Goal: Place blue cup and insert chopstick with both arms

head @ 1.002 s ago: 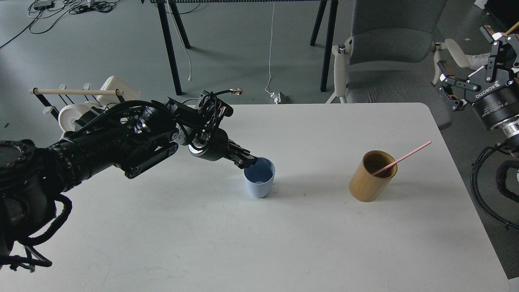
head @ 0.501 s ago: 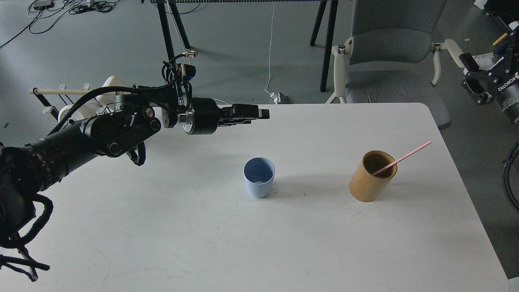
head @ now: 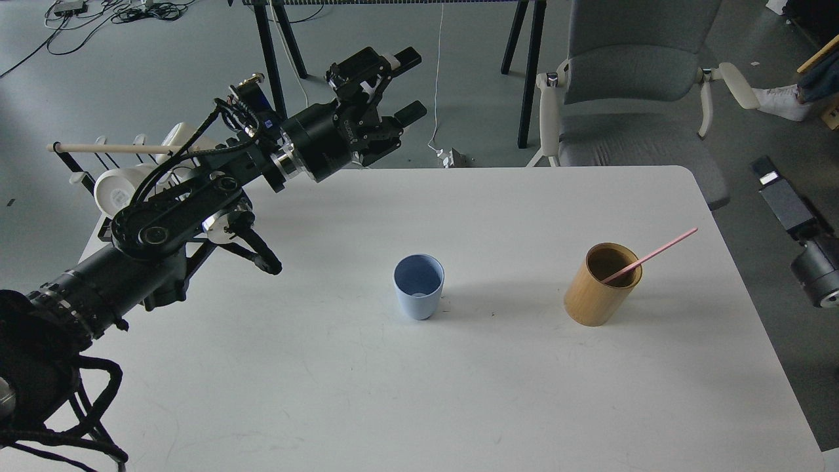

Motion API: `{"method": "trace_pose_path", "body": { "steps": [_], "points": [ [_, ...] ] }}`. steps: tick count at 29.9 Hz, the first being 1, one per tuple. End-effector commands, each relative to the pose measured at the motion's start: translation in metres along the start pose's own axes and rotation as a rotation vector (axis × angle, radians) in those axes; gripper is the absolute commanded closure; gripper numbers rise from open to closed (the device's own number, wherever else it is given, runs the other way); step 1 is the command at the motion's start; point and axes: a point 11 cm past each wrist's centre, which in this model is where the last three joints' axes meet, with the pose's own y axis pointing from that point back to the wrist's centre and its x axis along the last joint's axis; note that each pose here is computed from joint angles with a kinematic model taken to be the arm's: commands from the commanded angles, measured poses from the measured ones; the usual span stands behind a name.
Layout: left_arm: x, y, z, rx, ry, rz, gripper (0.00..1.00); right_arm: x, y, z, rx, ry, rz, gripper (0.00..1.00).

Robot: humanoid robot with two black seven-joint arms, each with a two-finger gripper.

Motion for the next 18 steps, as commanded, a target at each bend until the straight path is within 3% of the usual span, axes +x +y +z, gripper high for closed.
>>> {"method": "trace_pose_path", "body": {
  "steps": [1, 12, 18],
  "points": [
    [-0.005, -0.001, -0.006, 0.0, 0.018, -0.002, 0.09, -0.023, 0.003, -0.001, 0.01, 0.0, -0.05, 0.04],
    [-0.005, 0.01, -0.019, 0.025, 0.036, 0.016, 0.08, -0.067, 0.002, 0.01, -0.002, 0.009, -0.119, 0.08],
    [-0.006, 0.012, -0.024, 0.031, 0.047, 0.02, 0.08, -0.091, -0.007, -0.004, 0.035, -0.018, -0.161, 0.37]
  ]
}}
